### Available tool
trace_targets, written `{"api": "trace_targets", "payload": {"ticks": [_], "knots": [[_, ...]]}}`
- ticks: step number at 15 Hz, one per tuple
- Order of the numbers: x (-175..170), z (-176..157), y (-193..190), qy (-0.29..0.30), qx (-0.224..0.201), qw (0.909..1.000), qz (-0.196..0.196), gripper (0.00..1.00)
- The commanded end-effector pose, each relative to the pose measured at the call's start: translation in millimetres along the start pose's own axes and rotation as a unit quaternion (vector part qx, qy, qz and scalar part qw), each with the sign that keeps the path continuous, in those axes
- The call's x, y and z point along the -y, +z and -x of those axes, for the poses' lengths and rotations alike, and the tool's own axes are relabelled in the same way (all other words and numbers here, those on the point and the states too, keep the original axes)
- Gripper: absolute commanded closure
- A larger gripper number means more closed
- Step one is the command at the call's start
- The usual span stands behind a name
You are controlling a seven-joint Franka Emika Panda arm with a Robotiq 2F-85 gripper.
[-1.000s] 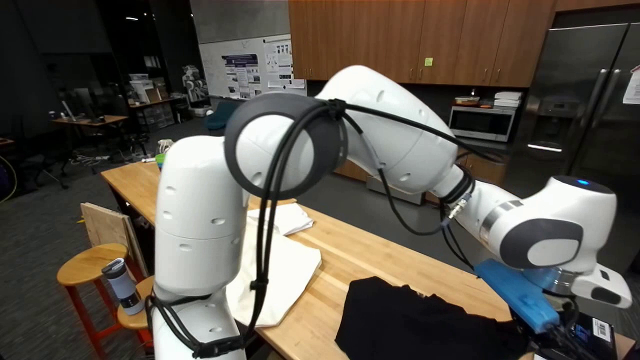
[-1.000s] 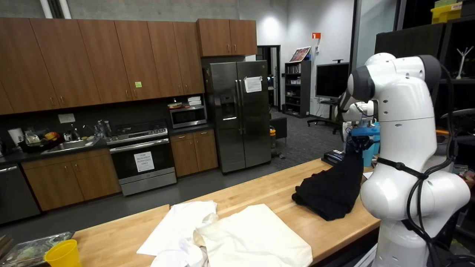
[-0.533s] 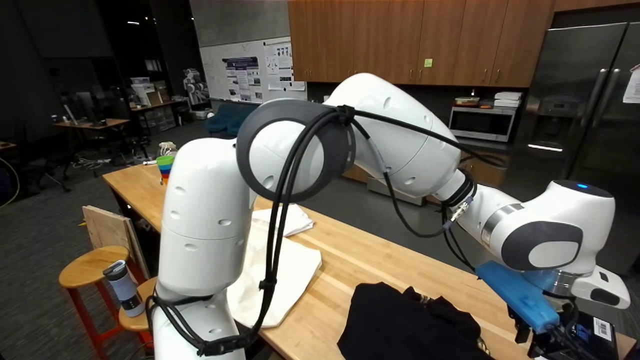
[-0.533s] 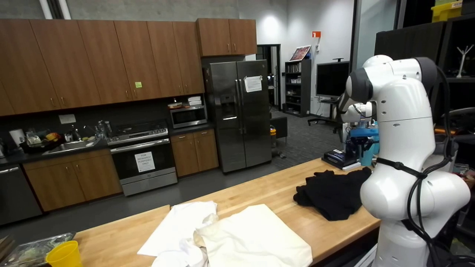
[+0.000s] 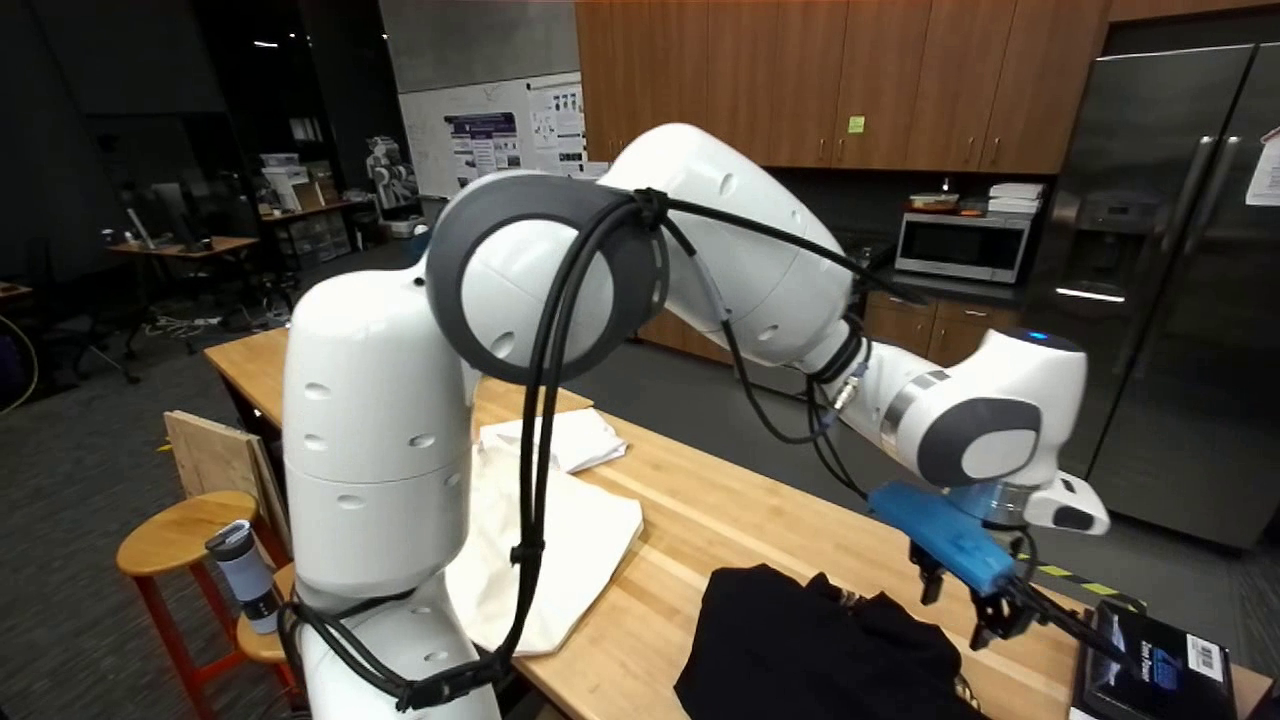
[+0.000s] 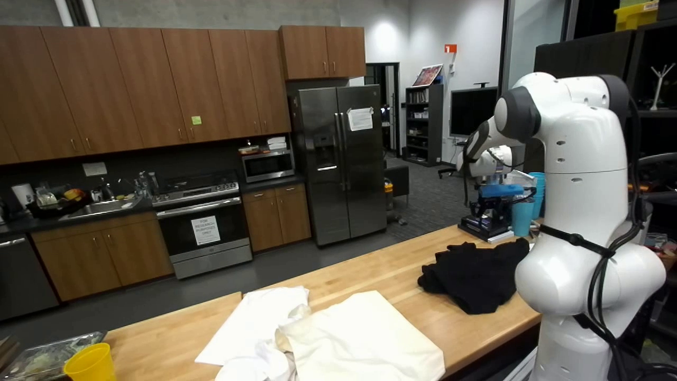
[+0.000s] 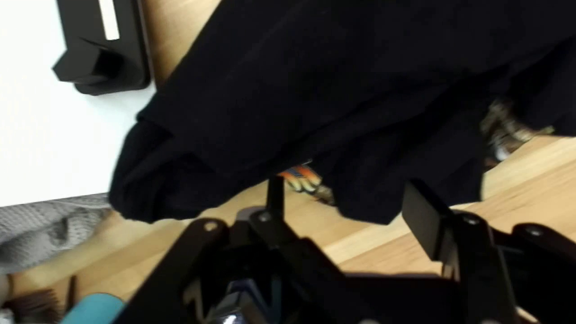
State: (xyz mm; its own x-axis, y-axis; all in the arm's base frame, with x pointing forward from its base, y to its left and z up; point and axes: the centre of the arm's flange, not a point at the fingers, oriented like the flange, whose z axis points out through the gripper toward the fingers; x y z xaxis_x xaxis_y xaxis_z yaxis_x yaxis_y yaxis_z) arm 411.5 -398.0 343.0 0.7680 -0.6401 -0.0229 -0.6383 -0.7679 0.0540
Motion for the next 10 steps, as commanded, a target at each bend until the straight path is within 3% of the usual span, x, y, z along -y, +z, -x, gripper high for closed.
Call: {"api": "trace_targets", "payload": {"ticks": [1, 4, 5, 7, 10], "knots": [[69.4, 68.8, -14.0, -0.103, -0.005, 0.9947, -0.004, 0.02], [124.9, 121.1, 4.6, -0.190, 0.006, 0.9816, 0.014, 0.00], [105.0, 74.0, 3.0, -0.145, 0.015, 0.9892, 0.012, 0.00], [126.7, 101.3, 11.5, -0.179, 0.018, 0.9835, 0.014, 0.00], [130.3, 110.0, 11.0, -0.187, 0.015, 0.9821, 0.013, 0.00]]}}
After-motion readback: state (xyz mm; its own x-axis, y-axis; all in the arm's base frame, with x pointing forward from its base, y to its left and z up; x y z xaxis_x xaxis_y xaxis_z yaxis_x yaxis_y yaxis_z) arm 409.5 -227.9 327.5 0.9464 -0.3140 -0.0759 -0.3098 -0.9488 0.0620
